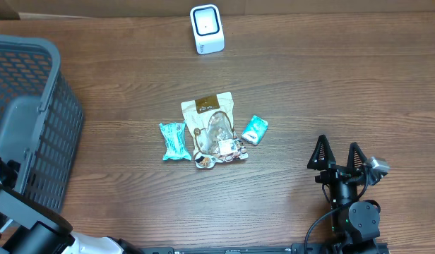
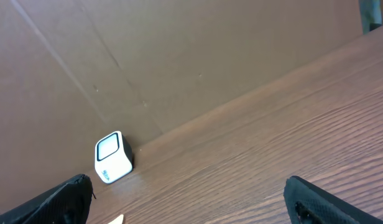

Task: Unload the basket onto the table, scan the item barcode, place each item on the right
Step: 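Reach the left gripper into the basket and grasp the orange packet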

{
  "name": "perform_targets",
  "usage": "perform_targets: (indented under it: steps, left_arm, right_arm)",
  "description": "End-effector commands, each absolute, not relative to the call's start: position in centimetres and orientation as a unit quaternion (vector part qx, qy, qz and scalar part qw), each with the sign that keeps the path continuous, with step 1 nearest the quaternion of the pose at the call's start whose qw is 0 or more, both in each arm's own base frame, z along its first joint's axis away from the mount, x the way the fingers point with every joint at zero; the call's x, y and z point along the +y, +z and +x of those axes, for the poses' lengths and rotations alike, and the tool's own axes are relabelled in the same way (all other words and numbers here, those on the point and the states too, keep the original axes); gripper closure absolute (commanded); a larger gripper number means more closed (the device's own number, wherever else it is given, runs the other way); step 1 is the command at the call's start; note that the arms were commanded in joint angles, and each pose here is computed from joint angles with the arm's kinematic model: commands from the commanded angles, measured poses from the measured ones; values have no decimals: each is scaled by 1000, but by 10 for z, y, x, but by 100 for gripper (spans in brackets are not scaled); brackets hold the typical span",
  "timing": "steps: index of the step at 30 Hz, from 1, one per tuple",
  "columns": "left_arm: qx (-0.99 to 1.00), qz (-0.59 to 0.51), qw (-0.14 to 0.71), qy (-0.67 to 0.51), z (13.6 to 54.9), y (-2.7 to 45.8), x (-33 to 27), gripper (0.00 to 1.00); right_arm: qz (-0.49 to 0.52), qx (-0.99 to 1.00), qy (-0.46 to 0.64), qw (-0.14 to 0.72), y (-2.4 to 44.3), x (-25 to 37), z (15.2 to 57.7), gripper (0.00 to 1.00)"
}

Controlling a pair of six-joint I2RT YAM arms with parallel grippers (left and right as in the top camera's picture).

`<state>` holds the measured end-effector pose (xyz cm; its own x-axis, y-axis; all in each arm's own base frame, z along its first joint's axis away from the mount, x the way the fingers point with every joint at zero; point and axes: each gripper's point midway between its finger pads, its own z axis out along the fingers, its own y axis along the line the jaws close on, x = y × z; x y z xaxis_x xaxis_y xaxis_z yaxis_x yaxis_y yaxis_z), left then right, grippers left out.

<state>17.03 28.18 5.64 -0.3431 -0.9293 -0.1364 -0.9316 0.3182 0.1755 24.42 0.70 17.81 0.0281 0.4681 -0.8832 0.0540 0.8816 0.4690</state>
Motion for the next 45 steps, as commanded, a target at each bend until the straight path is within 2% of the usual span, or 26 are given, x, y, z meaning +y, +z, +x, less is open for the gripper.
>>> perform_targets:
  steps: [1, 9, 18, 28, 33, 34, 35, 39, 45]
  left_arm:
    - [792, -594, 14, 142, 171, 72, 297, 40]
    - [787, -596, 28, 159, 177, 114, 312, 36]
    - [787, -598, 0, 151, 164, 66, 294, 37]
    - [784, -597, 0, 166, 158, 52, 296, 48]
    - [787, -595, -19, 160, 154, 29, 289, 48]
    - [788, -595, -23, 157, 154, 24, 288, 49]
    - [789, -594, -26, 155, 155, 21, 288, 56]
    - [789, -594, -25, 155, 156, 21, 290, 96]
    - [791, -596, -18, 138, 166, 37, 293, 96]
  right_arm:
    - [189, 680, 150, 693, 177, 7, 244, 0]
    - [189, 680, 150, 693, 177, 7, 244, 0]
    - [189, 680, 150, 693, 177, 7, 244, 0]
    - [189, 680, 150, 693, 177, 7, 244, 0]
    - [189, 680, 150, 693, 177, 7, 244, 0]
    - [189, 680, 150, 693, 177, 7, 244, 0]
    - [189, 680, 150, 693, 177, 7, 244, 0]
    - [189, 680, 150, 693, 177, 7, 244, 0]
    - [189, 680, 150, 693, 177, 7, 244, 0]
